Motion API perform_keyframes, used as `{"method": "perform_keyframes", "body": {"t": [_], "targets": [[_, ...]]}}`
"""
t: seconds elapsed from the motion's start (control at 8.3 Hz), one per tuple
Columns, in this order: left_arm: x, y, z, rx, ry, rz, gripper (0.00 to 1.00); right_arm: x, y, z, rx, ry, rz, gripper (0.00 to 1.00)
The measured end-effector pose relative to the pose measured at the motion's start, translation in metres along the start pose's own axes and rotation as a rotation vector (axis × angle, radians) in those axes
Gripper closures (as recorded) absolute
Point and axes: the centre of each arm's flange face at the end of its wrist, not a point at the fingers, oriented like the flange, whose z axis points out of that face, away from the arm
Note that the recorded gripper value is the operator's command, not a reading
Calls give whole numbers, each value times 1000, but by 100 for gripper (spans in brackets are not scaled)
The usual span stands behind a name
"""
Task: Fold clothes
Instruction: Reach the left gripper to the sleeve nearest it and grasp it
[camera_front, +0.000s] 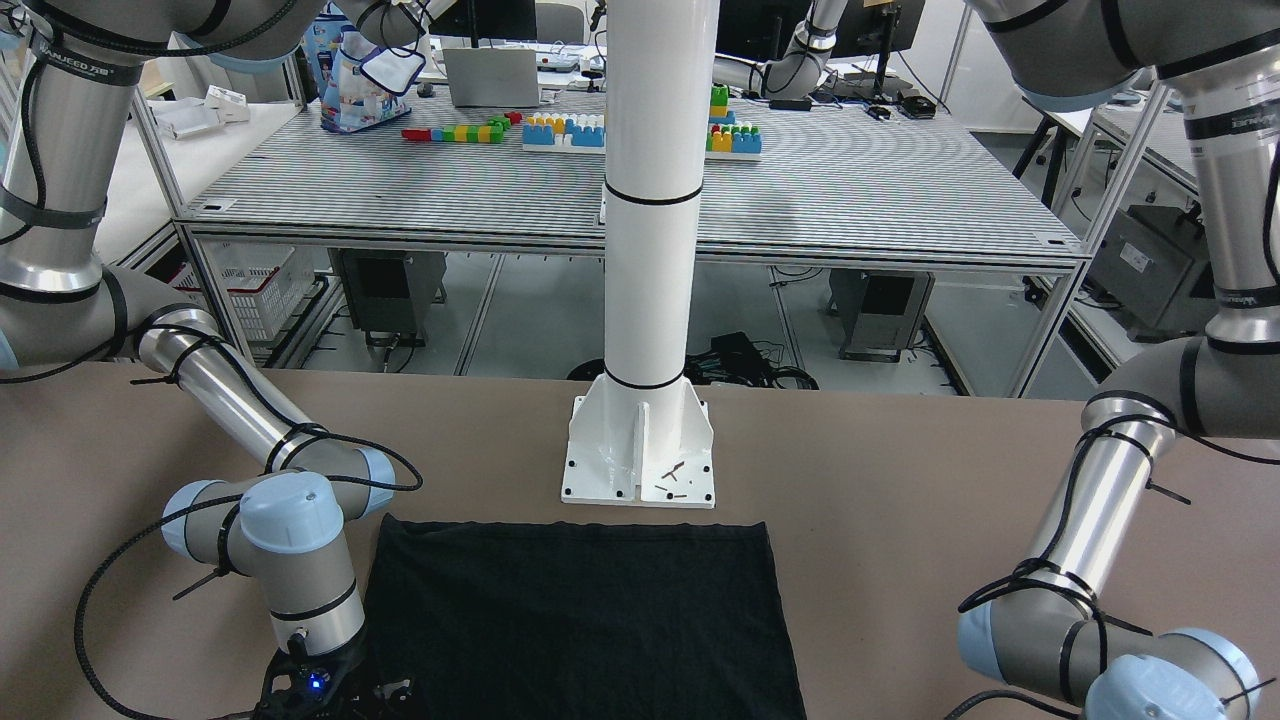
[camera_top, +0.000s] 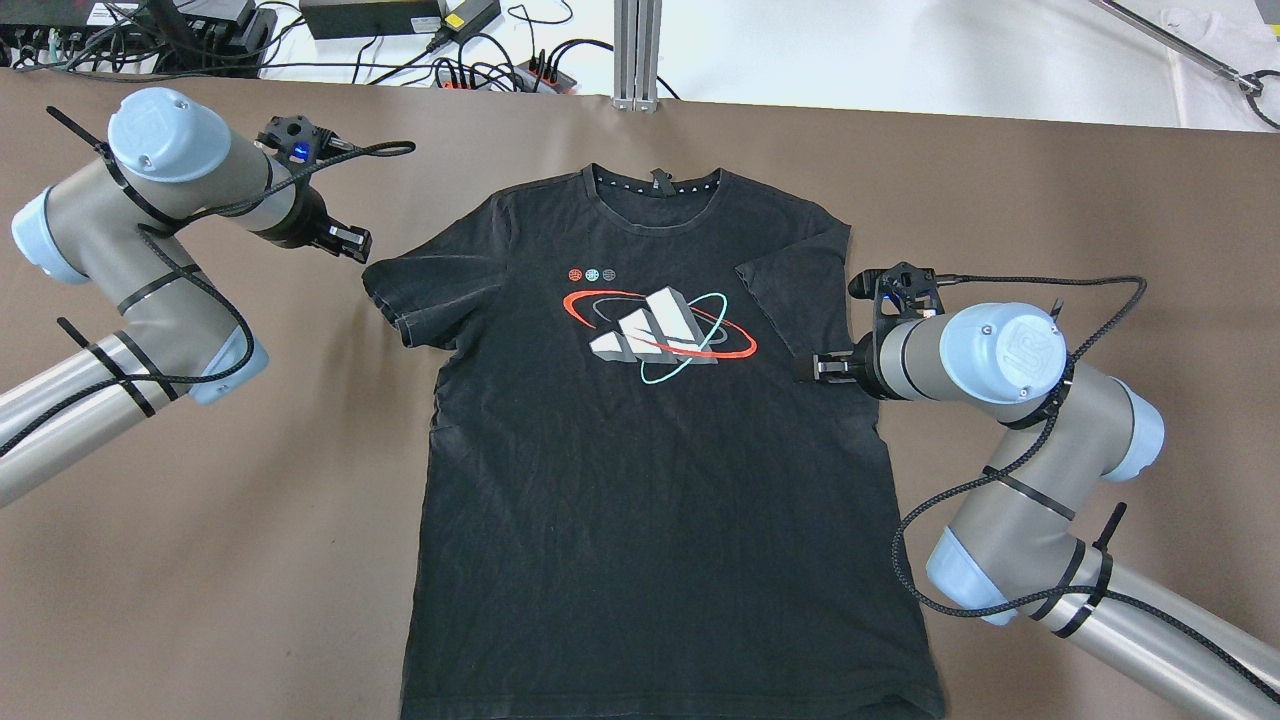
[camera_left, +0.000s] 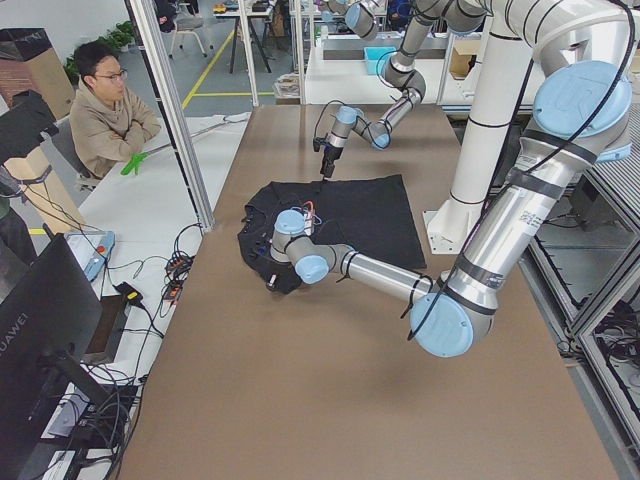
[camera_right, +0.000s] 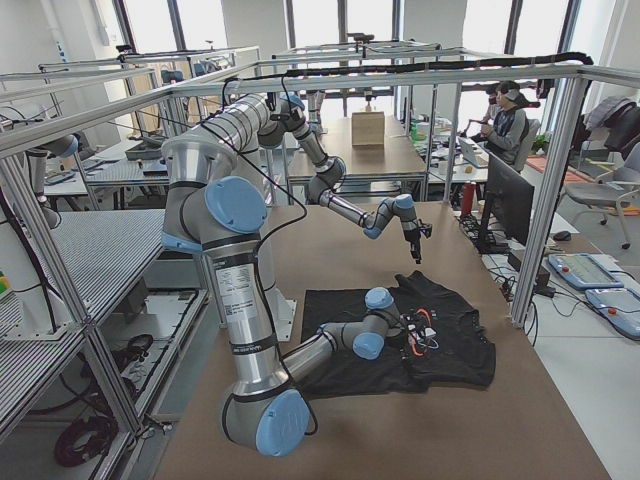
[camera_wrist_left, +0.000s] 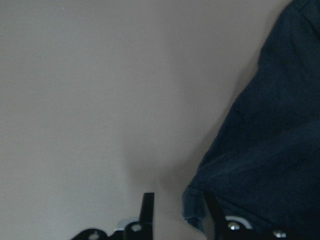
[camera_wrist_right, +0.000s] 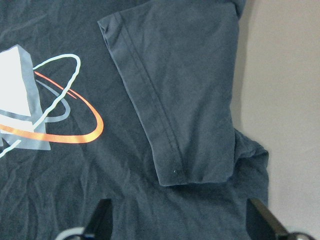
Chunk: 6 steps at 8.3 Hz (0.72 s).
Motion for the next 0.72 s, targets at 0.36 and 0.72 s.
{"method": "perform_keyframes", "body": {"t": [0.36, 0.72], "targets": [[3, 14, 29, -11, 21, -8, 63, 5, 1, 12, -7, 14, 4, 6], [8, 19, 35, -18, 28, -13, 75, 6, 2, 14, -9, 17, 5, 6]]}}
